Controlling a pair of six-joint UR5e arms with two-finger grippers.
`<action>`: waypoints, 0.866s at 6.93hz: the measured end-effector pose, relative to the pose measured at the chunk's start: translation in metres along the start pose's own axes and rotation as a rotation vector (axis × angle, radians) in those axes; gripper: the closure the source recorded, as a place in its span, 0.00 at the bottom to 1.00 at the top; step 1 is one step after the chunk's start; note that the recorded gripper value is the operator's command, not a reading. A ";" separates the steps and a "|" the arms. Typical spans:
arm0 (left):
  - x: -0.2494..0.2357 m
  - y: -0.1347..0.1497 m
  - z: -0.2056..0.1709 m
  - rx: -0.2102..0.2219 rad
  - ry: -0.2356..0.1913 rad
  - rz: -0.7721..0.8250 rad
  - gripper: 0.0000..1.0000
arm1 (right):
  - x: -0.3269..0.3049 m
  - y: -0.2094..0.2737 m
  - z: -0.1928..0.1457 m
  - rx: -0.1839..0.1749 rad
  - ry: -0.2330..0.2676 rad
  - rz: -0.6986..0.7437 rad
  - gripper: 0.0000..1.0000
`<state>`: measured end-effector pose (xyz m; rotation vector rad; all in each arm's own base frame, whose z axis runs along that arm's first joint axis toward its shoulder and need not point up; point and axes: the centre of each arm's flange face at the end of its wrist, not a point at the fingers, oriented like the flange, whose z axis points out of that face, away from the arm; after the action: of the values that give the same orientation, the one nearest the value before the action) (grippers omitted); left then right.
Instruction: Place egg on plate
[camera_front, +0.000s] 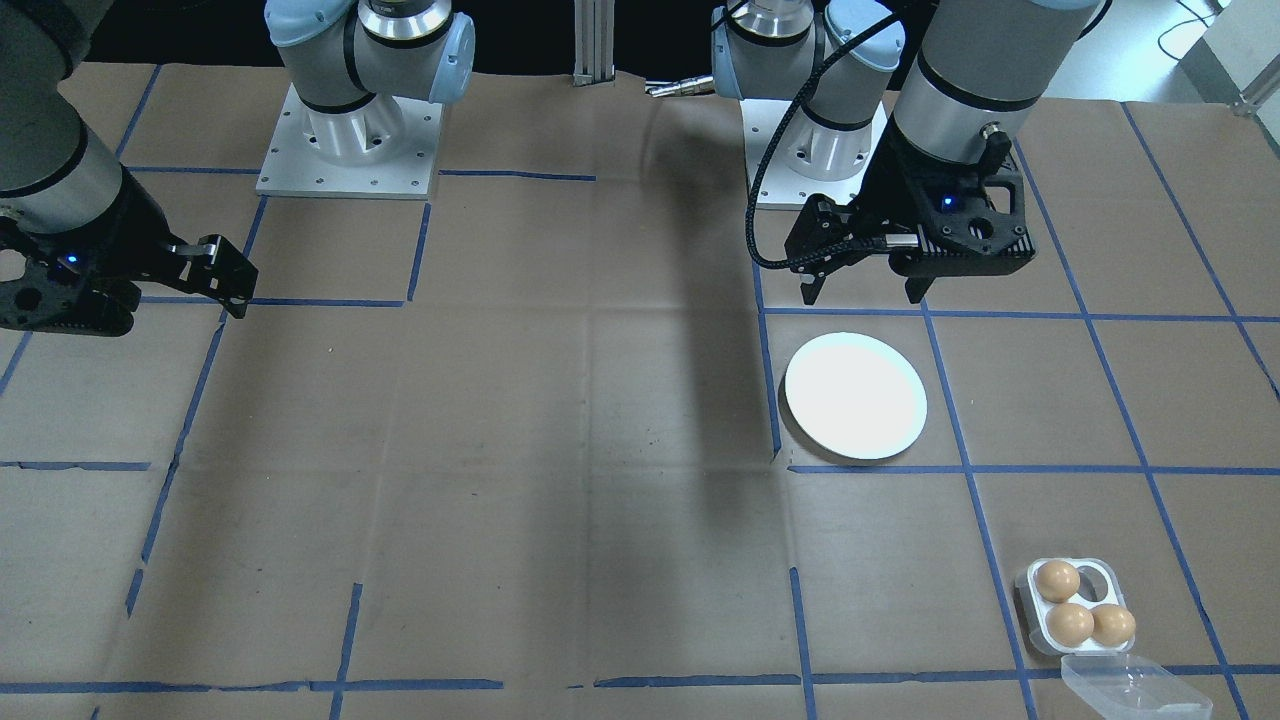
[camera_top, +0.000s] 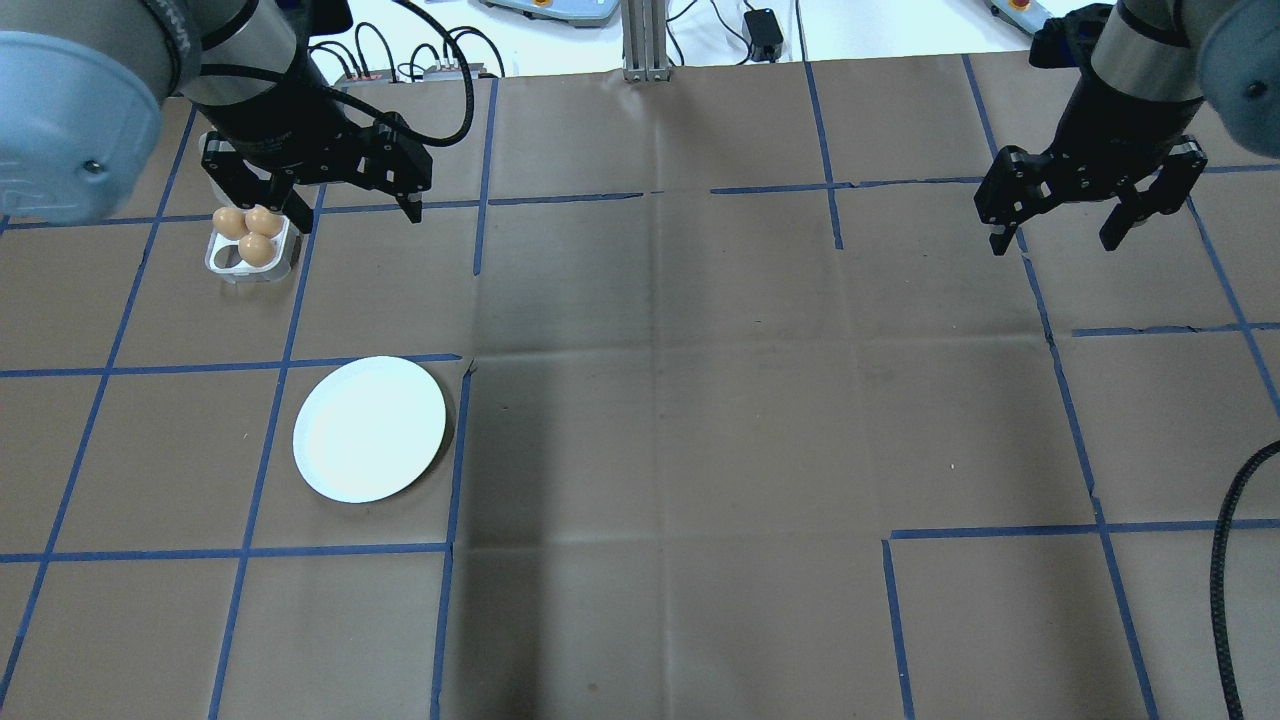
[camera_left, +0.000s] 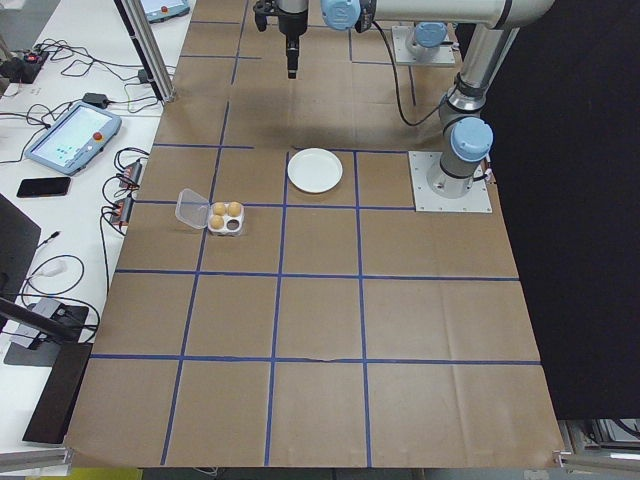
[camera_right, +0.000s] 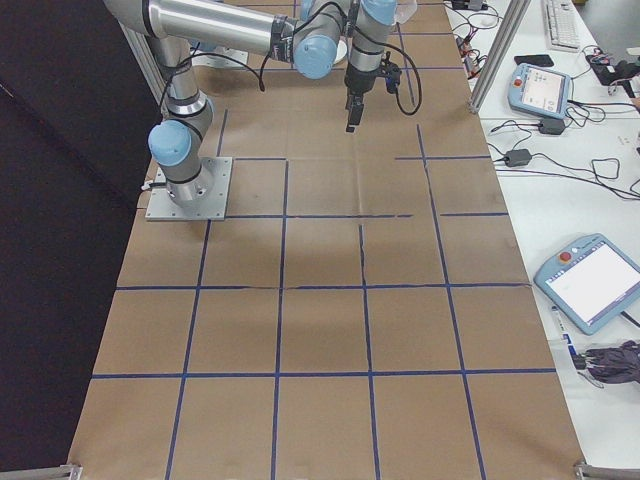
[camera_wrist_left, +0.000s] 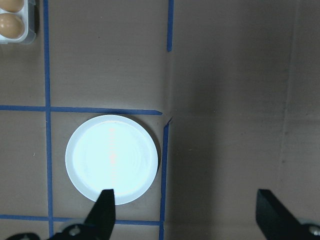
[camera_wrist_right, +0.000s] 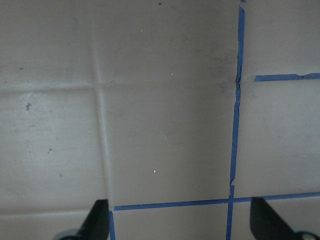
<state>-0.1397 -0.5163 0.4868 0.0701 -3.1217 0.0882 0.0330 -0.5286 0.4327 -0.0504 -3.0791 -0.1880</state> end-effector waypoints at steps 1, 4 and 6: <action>0.000 0.000 0.001 -0.001 0.000 0.000 0.00 | 0.000 0.000 0.000 0.000 0.000 0.000 0.00; 0.000 -0.001 0.002 -0.005 0.003 -0.001 0.00 | 0.000 0.000 0.000 0.000 0.000 0.000 0.00; -0.009 -0.008 0.005 -0.005 0.003 -0.013 0.00 | 0.000 0.000 0.000 -0.001 0.000 0.000 0.00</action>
<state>-0.1307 -0.5237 0.4824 0.0907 -3.1175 0.0807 0.0331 -0.5285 0.4326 -0.0504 -3.0791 -0.1898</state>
